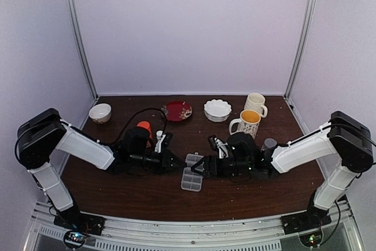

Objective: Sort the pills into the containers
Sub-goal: Pick up the pill container from the center of the board, then pass from the left arm to the right

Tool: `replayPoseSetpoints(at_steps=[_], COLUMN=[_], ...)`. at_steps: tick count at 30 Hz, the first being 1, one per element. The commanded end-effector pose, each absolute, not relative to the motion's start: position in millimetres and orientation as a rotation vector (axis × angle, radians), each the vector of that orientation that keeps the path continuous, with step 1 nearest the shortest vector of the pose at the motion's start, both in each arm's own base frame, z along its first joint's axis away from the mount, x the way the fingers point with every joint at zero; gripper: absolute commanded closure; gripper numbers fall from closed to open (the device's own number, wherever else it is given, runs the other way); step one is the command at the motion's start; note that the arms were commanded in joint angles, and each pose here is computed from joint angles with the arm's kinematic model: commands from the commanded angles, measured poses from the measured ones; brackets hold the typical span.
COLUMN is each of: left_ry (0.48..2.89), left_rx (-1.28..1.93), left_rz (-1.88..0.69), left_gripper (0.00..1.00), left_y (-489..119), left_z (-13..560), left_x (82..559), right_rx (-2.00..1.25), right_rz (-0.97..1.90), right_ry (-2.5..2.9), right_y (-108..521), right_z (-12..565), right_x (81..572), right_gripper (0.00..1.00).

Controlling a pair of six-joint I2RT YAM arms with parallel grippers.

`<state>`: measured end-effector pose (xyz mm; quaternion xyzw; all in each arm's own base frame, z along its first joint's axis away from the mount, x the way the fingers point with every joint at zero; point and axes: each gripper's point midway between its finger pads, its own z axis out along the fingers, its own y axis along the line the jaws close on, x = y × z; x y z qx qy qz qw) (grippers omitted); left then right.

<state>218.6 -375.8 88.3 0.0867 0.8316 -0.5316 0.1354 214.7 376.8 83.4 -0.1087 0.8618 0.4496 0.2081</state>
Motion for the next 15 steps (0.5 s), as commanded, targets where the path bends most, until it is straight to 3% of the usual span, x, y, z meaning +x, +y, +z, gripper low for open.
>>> replayPoseSetpoints(at_steps=[1,10,15], left_ry=[2.268,2.243,2.238], left_rx=[0.252,0.229,0.215], left_rz=[-1.689,-1.738,-1.716], left_gripper=[1.00,1.00,0.64], left_y=[-381,-381,-376], left_z=[118,120,119], left_x=[219,216,217], right_rx=[-0.282,-0.268,-0.266], right_rz=[1.400,1.516,1.538], right_ry=[2.278,2.162,2.146], right_y=[382,381,381], right_z=[110,136,143], right_x=[214,210,209], right_gripper=[0.26,0.61,0.73])
